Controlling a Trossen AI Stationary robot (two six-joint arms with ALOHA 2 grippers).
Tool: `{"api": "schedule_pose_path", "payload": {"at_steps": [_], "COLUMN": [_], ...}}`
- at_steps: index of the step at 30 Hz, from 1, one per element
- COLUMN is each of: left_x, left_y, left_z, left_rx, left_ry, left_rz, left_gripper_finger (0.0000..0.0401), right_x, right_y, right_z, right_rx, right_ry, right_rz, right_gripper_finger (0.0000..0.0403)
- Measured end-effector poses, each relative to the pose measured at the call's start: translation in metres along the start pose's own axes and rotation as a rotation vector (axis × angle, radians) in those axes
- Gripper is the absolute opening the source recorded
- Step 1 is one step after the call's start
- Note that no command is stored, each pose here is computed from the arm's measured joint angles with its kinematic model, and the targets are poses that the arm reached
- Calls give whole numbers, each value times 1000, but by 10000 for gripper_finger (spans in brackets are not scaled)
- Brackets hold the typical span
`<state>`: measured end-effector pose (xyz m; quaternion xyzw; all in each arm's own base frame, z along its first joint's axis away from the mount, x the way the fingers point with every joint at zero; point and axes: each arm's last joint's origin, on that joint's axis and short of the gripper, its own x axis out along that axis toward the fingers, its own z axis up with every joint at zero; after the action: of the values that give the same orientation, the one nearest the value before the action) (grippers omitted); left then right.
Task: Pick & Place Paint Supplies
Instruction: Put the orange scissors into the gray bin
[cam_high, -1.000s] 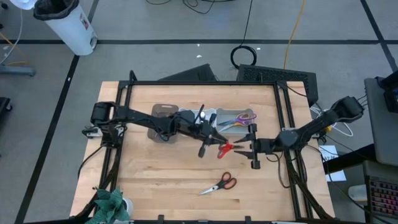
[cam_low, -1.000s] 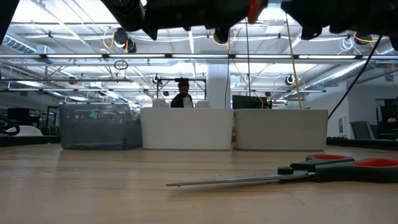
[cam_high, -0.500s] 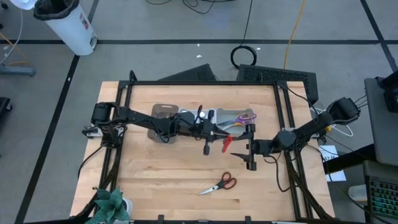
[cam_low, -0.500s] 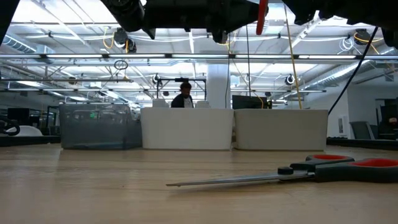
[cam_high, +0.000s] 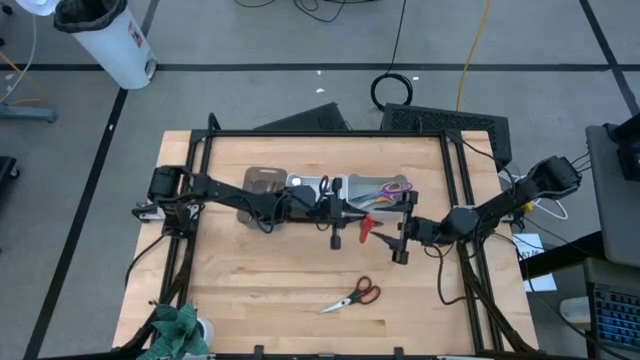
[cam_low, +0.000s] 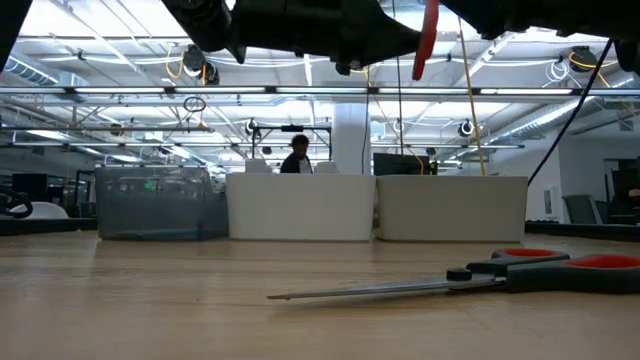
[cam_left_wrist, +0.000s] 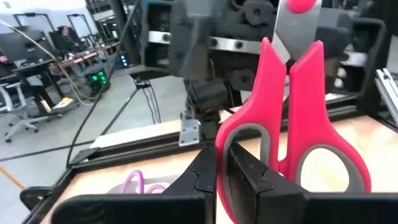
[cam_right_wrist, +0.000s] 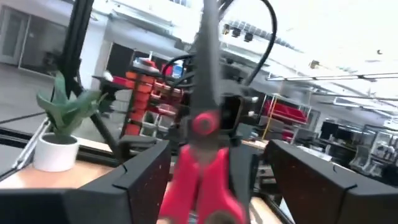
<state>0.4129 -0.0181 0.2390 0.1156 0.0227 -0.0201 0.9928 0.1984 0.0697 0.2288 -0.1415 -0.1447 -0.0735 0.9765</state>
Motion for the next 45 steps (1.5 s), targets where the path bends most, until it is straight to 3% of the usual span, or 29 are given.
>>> {"api": "schedule_pose_path", "payload": {"at_steps": [11, 16, 24, 29, 37, 45], "left_x": [0, 0, 0, 0, -2, -23], "left_y": [-1, -1, -2, -2, -2, -6], "left_z": [3, 2, 0, -1, -3, 33], "left_rx": [-2, -4, -6, -11, -110, -51], "left_ry": [-15, -11, 10, 20, 64, 119], "left_rz": [26, 22, 16, 15, 55, 176], "left_gripper_finger": [17, 17, 16, 27, 74, 188], "right_x": [5, 12, 19, 18, 18, 12], "right_y": [-1, 0, 4, 4, 4, -5], "right_z": [-13, -12, -13, -12, -14, 1], "right_rx": [114, 108, 78, 103, 126, 131], "right_ry": [76, 70, 69, 67, 85, 79], "right_rz": [30, 51, 68, 67, 68, 70], "right_gripper_finger": [262, 248, 189, 123, 115, 113]}}
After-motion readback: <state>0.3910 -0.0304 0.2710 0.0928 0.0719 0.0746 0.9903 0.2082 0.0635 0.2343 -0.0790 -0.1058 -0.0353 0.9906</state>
